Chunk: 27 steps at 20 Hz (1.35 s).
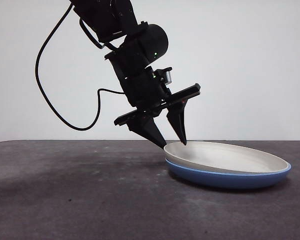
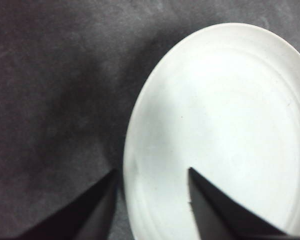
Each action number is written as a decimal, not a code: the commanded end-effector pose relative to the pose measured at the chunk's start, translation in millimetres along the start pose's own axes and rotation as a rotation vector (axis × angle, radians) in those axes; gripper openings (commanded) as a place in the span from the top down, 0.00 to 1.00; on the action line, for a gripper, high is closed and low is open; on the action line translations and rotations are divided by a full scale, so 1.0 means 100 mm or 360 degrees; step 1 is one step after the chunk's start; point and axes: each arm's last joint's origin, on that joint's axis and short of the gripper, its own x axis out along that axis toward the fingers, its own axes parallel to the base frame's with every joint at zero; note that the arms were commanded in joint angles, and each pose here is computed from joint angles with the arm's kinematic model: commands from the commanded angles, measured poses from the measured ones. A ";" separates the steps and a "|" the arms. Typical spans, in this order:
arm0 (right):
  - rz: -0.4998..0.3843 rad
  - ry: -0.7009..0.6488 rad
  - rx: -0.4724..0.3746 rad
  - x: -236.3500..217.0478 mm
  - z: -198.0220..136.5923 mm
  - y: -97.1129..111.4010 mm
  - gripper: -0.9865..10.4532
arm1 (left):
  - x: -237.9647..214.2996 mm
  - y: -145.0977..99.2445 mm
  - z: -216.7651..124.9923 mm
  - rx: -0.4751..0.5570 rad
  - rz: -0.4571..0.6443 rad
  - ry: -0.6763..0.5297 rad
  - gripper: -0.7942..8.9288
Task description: Pick up the white plate, put it on the blue plate, put it on desk
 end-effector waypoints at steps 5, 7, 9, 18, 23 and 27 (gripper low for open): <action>0.0001 -0.0033 0.0001 -0.04 0.04 0.02 0.54 | -0.54 -0.10 0.21 0.0074 -0.0039 -0.0185 0.53; 0.0000 -0.0034 0.0001 -0.04 0.04 0.02 0.54 | -0.87 -0.12 0.25 0.0110 -0.0042 -0.0259 0.53; -0.0005 -0.0035 0.0000 -0.04 0.04 0.02 0.54 | -1.25 -0.14 0.25 0.0150 -0.0039 -0.0331 0.53; -0.0060 -0.0033 0.0001 -0.04 0.04 0.00 0.54 | -2.75 -0.26 -0.26 0.0319 -0.0027 -0.0533 0.53; -0.0059 -0.0026 0.0004 -0.04 0.04 0.00 0.54 | -2.81 -0.18 -0.81 0.0350 -0.0160 -0.0466 0.53; -0.0059 0.0001 0.0014 -0.04 0.02 0.00 0.54 | -2.67 -0.07 -1.28 0.0367 -0.0301 -0.0385 0.53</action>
